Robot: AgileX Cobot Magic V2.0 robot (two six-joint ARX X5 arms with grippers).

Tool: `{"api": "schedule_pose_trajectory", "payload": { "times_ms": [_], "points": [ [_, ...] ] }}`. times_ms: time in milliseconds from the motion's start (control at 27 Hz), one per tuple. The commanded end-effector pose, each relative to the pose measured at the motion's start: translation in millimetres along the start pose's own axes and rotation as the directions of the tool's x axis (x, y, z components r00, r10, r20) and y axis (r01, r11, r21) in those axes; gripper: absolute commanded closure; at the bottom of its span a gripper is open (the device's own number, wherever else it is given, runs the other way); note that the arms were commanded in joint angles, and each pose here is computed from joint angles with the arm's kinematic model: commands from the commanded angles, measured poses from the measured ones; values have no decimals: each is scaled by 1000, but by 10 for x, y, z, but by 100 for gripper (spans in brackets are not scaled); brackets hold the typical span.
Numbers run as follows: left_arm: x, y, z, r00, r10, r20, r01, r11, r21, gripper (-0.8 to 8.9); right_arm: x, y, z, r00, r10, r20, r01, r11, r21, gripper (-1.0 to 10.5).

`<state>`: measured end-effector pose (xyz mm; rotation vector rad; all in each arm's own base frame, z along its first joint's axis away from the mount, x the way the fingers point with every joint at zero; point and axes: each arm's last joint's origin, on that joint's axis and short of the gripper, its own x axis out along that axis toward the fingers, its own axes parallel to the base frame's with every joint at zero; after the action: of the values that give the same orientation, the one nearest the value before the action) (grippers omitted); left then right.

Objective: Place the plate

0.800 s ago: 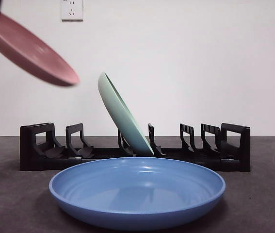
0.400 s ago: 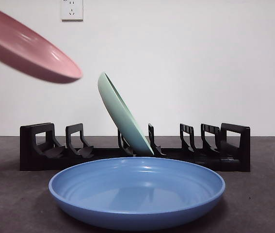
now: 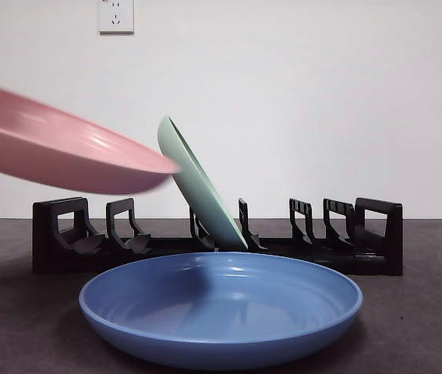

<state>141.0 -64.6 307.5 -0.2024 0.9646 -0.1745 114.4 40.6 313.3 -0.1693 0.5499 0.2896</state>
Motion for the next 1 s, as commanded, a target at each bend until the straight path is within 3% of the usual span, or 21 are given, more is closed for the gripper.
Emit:
{"api": "schedule_pose_trajectory", "payload": {
  "times_ms": [37,370,704,1000],
  "points": [
    [171,-51,-47,995,-97,-13,95,993,-75,804,-1,3,16,1000,0,5,0,1000,7,670],
    [792,-275,-163,983,-133,-128,127,990,-58,804,-1,3,16,1000,0,5,0,1000,7,670],
    [1339,-533,-167,974,-147,-173,141,989,-48,804,-1,2,16,1000,0,5,0,1000,7,670],
    [1565,-608,-247,966,-128,-224,126,992,-24,769,-1,2,16,1000,0,5,0,1000,9,670]
  ]
}}
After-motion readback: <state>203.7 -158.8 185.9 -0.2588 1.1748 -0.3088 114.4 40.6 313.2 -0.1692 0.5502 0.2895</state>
